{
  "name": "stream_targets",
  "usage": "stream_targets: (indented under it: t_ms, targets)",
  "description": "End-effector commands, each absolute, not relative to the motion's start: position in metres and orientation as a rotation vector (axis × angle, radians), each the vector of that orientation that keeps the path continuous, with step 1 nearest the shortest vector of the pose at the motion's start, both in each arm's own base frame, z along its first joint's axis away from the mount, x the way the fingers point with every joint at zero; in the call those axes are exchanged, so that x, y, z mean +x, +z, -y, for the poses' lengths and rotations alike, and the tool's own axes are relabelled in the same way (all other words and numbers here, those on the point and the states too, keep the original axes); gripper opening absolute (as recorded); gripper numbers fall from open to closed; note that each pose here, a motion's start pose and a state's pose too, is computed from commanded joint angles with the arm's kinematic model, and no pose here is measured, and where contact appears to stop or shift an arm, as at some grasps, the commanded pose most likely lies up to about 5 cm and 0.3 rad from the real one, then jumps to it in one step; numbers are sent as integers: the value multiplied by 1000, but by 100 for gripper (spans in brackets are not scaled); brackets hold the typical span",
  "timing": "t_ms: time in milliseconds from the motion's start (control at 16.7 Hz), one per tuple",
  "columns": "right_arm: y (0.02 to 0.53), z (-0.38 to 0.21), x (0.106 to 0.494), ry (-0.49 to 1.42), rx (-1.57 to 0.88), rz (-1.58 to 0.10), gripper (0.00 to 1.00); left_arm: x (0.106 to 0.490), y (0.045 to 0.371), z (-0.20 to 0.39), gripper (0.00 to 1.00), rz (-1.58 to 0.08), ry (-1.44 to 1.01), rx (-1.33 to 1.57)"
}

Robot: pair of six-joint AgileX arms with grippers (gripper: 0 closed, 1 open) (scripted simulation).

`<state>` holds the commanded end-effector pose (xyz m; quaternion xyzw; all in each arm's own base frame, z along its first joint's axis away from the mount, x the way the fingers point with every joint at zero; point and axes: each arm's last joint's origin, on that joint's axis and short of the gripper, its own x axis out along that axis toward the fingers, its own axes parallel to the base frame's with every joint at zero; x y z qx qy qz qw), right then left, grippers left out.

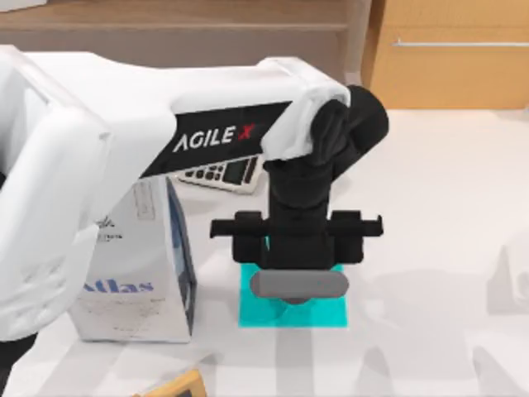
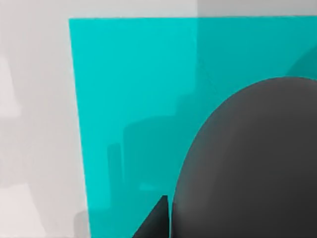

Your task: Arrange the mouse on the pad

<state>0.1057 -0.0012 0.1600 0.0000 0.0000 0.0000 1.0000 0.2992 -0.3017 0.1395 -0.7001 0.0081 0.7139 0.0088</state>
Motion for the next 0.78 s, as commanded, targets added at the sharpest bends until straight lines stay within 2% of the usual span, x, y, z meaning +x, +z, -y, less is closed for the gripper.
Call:
stream_targets:
  t_ms: [120, 780]
  targets:
    - [160, 1, 106, 0, 0, 0, 100, 299, 139, 302, 0, -25, 2230, -2187]
    - [160, 1, 106, 0, 0, 0, 100, 299, 139, 302, 83, -25, 2230, -2187]
